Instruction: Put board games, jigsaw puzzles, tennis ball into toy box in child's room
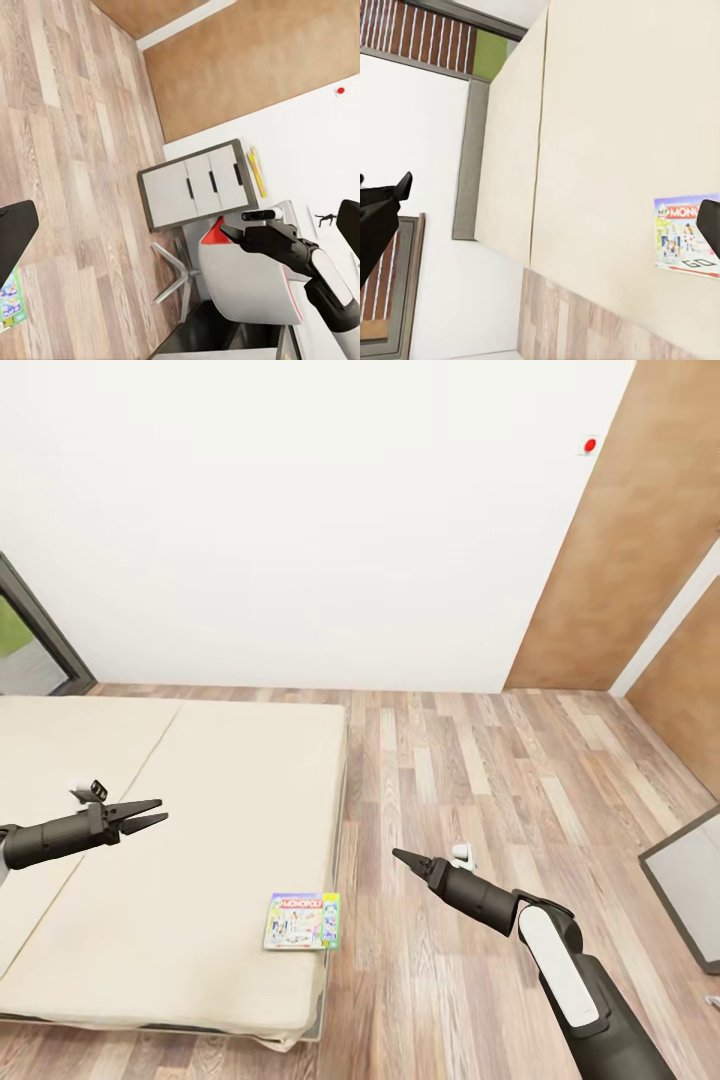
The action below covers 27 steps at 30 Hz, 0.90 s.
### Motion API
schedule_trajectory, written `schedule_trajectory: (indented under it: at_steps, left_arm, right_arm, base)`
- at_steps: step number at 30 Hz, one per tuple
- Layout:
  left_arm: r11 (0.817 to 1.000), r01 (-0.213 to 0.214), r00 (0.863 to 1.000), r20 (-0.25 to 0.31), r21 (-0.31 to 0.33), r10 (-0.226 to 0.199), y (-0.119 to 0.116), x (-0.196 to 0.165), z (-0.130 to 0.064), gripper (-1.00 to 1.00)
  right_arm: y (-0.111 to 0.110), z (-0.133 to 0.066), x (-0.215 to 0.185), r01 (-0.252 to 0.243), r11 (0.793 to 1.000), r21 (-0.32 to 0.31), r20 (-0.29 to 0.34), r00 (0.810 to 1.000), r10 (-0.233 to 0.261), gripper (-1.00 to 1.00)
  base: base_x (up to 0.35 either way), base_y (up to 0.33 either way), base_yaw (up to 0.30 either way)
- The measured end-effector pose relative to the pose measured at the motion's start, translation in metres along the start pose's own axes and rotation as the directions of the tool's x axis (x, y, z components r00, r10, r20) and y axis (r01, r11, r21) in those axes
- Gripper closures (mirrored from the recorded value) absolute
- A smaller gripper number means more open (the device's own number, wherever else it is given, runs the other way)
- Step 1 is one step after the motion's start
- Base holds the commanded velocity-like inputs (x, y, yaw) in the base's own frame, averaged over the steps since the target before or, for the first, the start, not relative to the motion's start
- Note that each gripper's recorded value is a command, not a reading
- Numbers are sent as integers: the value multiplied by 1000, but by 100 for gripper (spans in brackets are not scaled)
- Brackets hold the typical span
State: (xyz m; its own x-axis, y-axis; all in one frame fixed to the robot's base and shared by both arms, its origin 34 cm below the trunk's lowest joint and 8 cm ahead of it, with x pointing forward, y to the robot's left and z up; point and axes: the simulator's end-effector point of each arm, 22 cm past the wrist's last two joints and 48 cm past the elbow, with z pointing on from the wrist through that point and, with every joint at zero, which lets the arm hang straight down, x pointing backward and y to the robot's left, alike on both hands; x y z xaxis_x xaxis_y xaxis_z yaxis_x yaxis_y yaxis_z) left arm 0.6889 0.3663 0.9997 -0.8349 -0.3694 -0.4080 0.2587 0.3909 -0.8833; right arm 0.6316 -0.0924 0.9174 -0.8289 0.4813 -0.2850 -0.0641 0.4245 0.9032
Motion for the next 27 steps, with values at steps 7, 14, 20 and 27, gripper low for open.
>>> schedule_trajectory:
  at_steps: [7, 14, 20, 27]
  left_arm:
    - [1000, -7, 1000, 2, 13, 7, -7, -1, 3, -100]
    - [1000, -14, 1000, 5, 22, 14, -13, -2, 5, -100]
    - [999, -22, 1000, 10, 27, 22, -19, -4, 4, -100]
    - [999, -32, 999, 15, 32, 32, -25, -7, 2, -100]
  right_arm:
    - [5, -2, -3, 9, 1000, -6, 5, 1000, -9, -100]
    - [10, -4, -6, 19, 1000, -10, 10, 1000, -19, -100]
    - [15, -5, -8, 26, 1000, -15, 15, 1000, -26, -100]
    - [21, -7, -11, 35, 999, -21, 20, 999, -35, -100]
  base:
    - [0, 0, 0]
    - [0, 0, 0]
    - [0, 0, 0]
    - [0, 0, 0]
